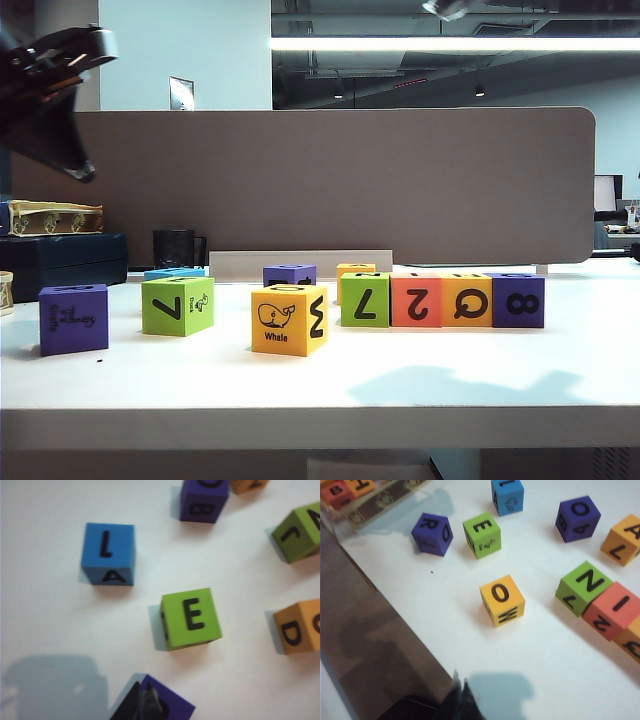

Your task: Select the appropriate blocks from the scattered letter blocks on the table and arrange them in a row to spell out "LEARNING".

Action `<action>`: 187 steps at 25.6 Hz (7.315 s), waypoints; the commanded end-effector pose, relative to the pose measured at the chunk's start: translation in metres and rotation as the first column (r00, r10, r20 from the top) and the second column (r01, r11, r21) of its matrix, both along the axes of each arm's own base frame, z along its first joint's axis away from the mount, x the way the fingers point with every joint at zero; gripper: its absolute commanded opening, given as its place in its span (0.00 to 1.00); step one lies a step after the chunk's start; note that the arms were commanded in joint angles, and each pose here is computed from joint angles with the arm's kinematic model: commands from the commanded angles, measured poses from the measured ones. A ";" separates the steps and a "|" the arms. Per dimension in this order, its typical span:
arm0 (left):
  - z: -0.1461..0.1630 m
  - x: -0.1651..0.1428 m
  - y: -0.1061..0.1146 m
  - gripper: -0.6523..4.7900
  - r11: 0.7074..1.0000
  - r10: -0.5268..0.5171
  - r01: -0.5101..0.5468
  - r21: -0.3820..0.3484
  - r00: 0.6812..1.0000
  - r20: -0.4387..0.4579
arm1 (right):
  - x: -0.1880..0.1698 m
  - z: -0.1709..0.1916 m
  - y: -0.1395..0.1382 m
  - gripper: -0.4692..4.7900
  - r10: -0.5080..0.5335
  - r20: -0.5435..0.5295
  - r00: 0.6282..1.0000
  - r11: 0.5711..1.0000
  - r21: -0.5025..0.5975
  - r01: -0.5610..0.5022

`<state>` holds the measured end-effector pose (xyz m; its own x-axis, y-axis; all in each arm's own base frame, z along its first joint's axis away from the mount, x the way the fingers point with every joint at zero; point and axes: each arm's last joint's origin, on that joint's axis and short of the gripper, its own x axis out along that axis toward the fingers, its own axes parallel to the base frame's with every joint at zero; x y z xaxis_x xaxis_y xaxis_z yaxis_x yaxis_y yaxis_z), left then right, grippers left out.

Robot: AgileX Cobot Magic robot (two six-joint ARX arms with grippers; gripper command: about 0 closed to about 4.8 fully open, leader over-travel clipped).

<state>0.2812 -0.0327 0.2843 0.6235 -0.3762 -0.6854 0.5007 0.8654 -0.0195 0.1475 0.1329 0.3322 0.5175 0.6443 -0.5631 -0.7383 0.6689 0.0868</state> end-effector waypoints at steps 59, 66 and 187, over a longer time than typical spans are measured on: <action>-0.056 0.035 -0.030 0.61 0.964 -0.146 0.208 0.164 0.934 -0.326 | 0.020 0.010 0.039 0.09 0.072 -0.078 0.994 0.995 -0.070 -0.077; -0.004 0.035 -0.097 0.61 0.973 -0.185 0.210 0.098 0.959 -0.213 | 0.020 0.010 0.039 0.09 0.072 -0.079 0.994 0.994 -0.071 -0.077; -0.050 0.086 -0.179 0.85 0.971 0.125 -0.120 0.206 0.992 -0.012 | 0.020 0.007 0.036 0.09 0.029 -0.084 0.996 0.992 -0.121 -0.039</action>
<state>0.3657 -0.2123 0.2307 0.6048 -0.1872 -0.7740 0.4075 0.9078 0.0988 0.1674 0.1696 0.3366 0.4344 0.5880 -0.6823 -0.7570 0.6489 0.0773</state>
